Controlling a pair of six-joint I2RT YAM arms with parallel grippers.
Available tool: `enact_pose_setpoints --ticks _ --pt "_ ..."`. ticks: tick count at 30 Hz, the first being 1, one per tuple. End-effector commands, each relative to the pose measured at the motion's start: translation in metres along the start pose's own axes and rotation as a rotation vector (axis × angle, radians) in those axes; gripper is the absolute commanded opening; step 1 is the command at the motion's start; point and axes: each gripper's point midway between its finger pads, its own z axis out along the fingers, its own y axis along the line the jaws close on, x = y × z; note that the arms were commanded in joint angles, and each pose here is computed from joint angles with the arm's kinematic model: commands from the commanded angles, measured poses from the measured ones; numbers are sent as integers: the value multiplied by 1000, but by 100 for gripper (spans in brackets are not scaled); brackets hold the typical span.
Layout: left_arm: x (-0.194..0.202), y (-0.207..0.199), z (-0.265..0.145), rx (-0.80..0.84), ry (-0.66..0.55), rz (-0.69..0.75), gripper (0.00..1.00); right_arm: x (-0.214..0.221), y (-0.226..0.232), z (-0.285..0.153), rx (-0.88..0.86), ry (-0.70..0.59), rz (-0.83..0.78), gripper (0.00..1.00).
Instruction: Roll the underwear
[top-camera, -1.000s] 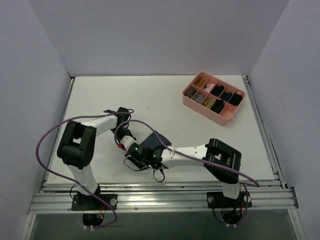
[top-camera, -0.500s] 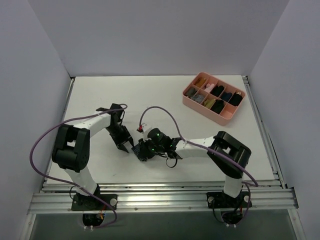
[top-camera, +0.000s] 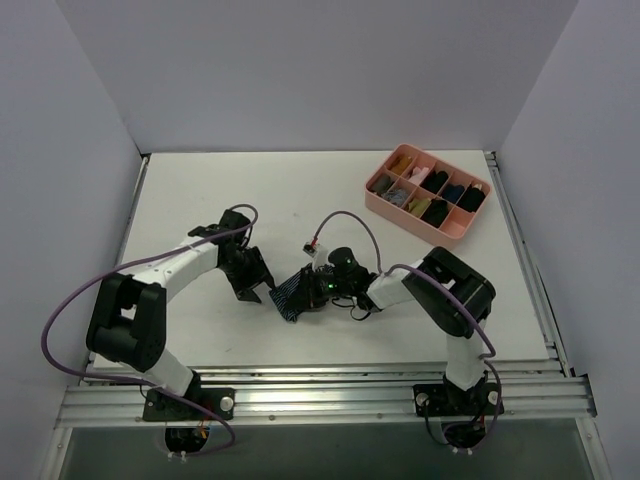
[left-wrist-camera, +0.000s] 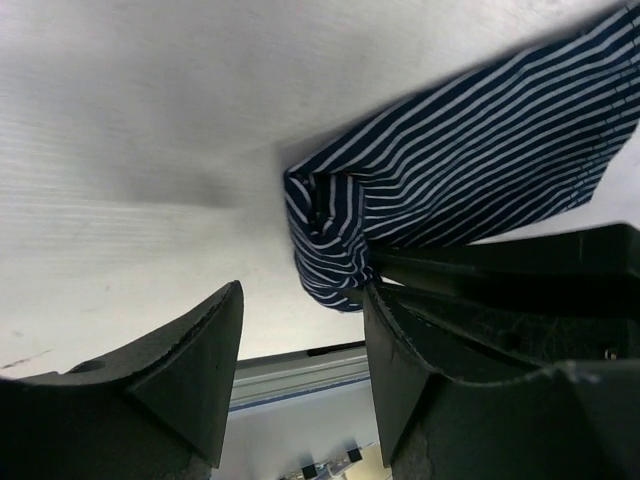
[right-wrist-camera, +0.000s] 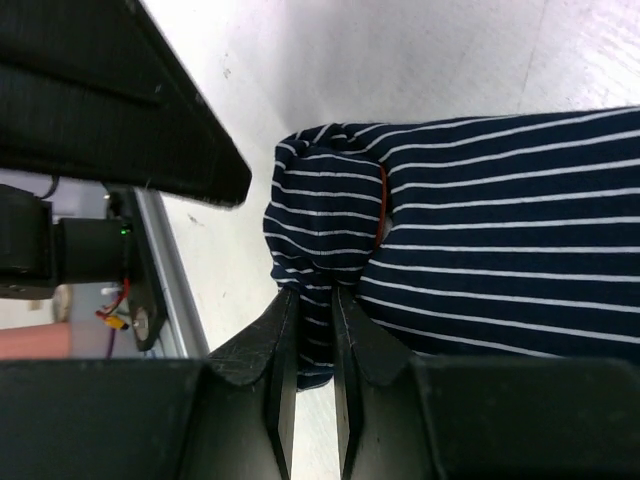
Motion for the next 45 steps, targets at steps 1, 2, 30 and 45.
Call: enact_pose_setpoints --ticks 1,2,30,45 --pt "-4 -23 -2 73 -55 29 59 55 -35 -9 61 149 153 0" --pt "-2 -22 0 67 -52 30 59 57 -39 -10 64 155 168 0" --pt "23 -20 57 -17 115 65 2 32 -47 -38 242 198 67 30" --pt "39 5 59 -193 249 60 2 -5 21 -36 478 79 -415 45"
